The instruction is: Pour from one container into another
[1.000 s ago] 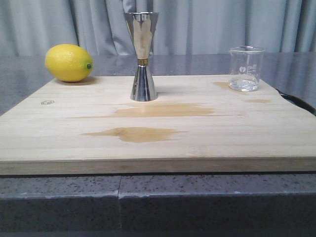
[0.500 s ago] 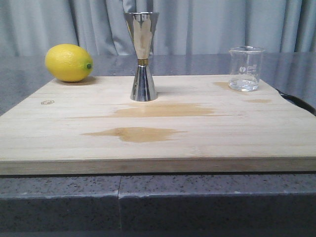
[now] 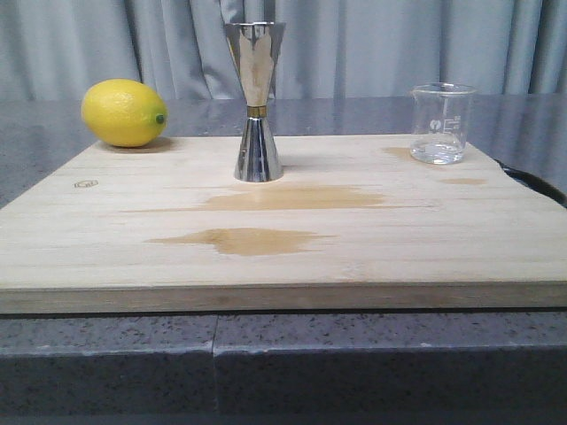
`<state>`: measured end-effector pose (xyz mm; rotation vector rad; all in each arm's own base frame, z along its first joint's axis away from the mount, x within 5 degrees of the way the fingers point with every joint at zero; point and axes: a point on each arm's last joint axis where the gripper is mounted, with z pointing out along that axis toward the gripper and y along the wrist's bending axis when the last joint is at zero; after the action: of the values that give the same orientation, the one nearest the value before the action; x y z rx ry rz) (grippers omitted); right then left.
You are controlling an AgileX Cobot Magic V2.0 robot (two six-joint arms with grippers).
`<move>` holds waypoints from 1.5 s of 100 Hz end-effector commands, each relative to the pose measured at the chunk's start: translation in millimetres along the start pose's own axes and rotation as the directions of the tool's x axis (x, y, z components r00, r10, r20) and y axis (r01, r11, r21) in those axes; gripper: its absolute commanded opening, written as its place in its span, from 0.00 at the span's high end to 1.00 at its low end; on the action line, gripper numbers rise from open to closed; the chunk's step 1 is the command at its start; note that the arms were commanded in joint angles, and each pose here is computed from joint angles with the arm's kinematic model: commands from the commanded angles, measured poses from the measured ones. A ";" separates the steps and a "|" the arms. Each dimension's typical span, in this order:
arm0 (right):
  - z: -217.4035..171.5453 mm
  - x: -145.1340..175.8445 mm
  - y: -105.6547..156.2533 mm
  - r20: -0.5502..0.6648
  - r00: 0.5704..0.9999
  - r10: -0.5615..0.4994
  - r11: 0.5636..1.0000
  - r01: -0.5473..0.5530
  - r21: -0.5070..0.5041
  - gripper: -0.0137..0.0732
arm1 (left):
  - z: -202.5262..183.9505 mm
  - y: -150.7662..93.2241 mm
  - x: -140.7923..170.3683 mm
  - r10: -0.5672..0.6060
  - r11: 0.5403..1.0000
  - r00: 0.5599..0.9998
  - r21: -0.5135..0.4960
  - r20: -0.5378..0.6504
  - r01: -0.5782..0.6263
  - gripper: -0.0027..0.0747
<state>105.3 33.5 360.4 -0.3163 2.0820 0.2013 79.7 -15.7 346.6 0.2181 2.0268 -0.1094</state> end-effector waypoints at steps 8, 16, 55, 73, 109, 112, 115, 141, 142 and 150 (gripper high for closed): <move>-4.6 -11.2 -1.3 0.083 0.997 -0.008 1.000 0.006 0.014 0.93 | 5.0 7.6 27.3 -0.001 0.993 0.959 -0.113 0.285 0.035 0.99; -4.6 -11.2 -1.3 0.083 0.997 -0.008 1.000 0.006 0.014 0.93 | 11.5 8.4 51.6 0.007 0.989 0.930 -0.140 0.366 0.048 0.99; -4.6 -11.2 -1.3 0.083 0.997 -0.008 1.000 0.006 0.014 0.93 | 36.6 7.0 128.2 0.027 0.984 0.828 -0.160 0.560 0.076 0.99; -4.6 -11.2 -1.3 0.083 0.997 -0.008 1.000 0.006 0.014 0.93 | 32.6 6.3 128.9 0.031 0.984 0.814 -0.159 0.580 0.076 0.99; -4.6 -11.2 -1.3 0.083 0.997 -0.008 1.000 0.006 0.014 0.93 | 32.9 6.3 129.0 0.030 0.984 0.816 -0.158 0.577 0.076 0.99; -4.6 -11.2 -1.3 0.083 0.997 -0.008 1.000 0.006 0.014 0.93 | 32.9 6.3 129.0 0.030 0.984 0.816 -0.158 0.577 0.076 0.99; -4.6 -11.2 -1.3 0.083 0.997 -0.008 1.000 0.006 0.014 0.93 | 32.9 6.3 129.0 0.030 0.984 0.816 -0.158 0.577 0.076 0.99; -9.9 -10.6 -0.9 0.102 0.995 -0.009 1.000 0.008 0.013 0.93 | 32.9 6.3 129.0 0.030 0.984 0.816 -0.158 0.577 0.076 0.99; -10.1 -10.1 -1.0 0.103 0.995 -0.011 1.000 0.009 0.014 0.93 | 32.9 6.3 129.0 0.030 0.984 0.816 -0.158 0.577 0.076 0.99; -15.9 -6.6 -3.0 0.134 0.991 -0.016 0.999 0.011 0.037 0.93 | 32.9 6.3 129.0 0.030 0.984 0.816 -0.158 0.577 0.076 0.99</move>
<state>100.0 31.9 361.9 -0.3131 2.0621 0.2029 55.9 -2.4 209.4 0.0531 1.5144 -0.0093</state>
